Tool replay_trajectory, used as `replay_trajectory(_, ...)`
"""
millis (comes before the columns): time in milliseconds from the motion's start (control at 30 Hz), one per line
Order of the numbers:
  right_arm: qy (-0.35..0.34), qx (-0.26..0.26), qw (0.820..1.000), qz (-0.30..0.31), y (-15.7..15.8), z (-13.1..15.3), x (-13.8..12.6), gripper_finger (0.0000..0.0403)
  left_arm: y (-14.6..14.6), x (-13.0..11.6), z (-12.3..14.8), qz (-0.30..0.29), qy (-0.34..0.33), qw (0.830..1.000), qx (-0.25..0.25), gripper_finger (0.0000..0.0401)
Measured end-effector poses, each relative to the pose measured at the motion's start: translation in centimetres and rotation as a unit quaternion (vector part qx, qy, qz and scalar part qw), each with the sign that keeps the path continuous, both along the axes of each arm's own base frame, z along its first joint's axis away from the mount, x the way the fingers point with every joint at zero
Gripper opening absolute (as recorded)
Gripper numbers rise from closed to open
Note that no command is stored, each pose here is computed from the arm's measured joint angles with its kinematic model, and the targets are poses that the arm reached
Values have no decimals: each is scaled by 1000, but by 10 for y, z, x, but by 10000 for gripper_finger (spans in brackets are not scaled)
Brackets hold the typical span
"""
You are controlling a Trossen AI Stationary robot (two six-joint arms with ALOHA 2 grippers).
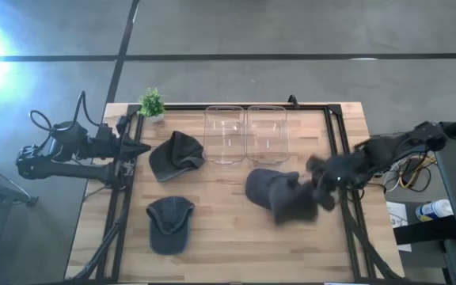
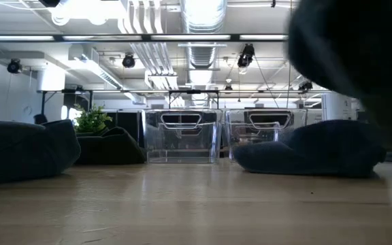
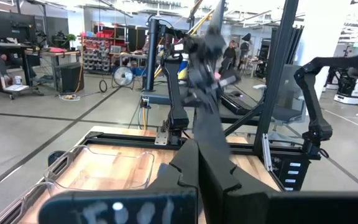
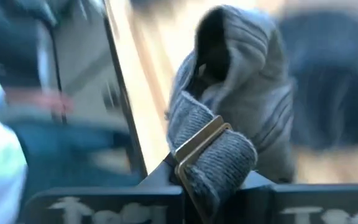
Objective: Pick & Place hat
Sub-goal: Put the bottom black cap into the right transparent bin
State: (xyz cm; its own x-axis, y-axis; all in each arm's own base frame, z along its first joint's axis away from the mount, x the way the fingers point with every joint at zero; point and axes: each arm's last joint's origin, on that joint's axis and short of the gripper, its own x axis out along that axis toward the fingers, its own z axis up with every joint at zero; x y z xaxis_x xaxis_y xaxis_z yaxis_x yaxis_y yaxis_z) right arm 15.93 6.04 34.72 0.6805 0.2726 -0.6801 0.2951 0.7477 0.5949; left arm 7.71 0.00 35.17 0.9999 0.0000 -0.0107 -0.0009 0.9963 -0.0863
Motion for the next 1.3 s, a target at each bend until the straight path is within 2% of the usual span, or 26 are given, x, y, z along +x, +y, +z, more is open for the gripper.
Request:
replay_trajectory(133,-92,-60,991,-76,-22,43,-6,9,0,0,0,0,0,1000,0,0)
replay_trajectory(200,-118,-125,976,-136,-35,57,-9,9,0,0,0,0,0,1000,0,0)
replay_trajectory(300,-130,-216,943,-217,-54,69,-3,9,0,0,0,0,0,1000,0,0)
replay_trajectory(367,-117,-246,927,-258,-69,72,4,9,0,0,0,0,0,1000,0,0)
replay_trajectory(467,-80,-259,910,-314,-92,68,20,9,0,0,0,0,0,1000,0,0)
replay_trajectory(633,18,-273,889,-367,-131,41,46,8,0,0,0,0,0,1000,0,0)
replay_trajectory(733,66,-243,895,-367,-149,19,65,8,0,0,0,0,0,1000,0,0)
replay_trajectory(833,67,-202,914,-347,-160,3,87,8,0,0,0,0,0,1000,0,0)
replay_trajectory(900,66,-172,924,-335,-163,-6,100,8,0,0,0,0,0,1000,0,0)
replay_trajectory(1100,128,-104,942,-292,-168,-29,122,8,0,0,0,0,0,1000,0,0)
replay_trajectory(1200,134,-87,950,-270,-164,-27,128,8,0,0,0,0,0,1000,0,0)
replay_trajectory(1300,113,-86,954,-262,-158,-8,128,8,0,0,0,0,0,1000,0,0)
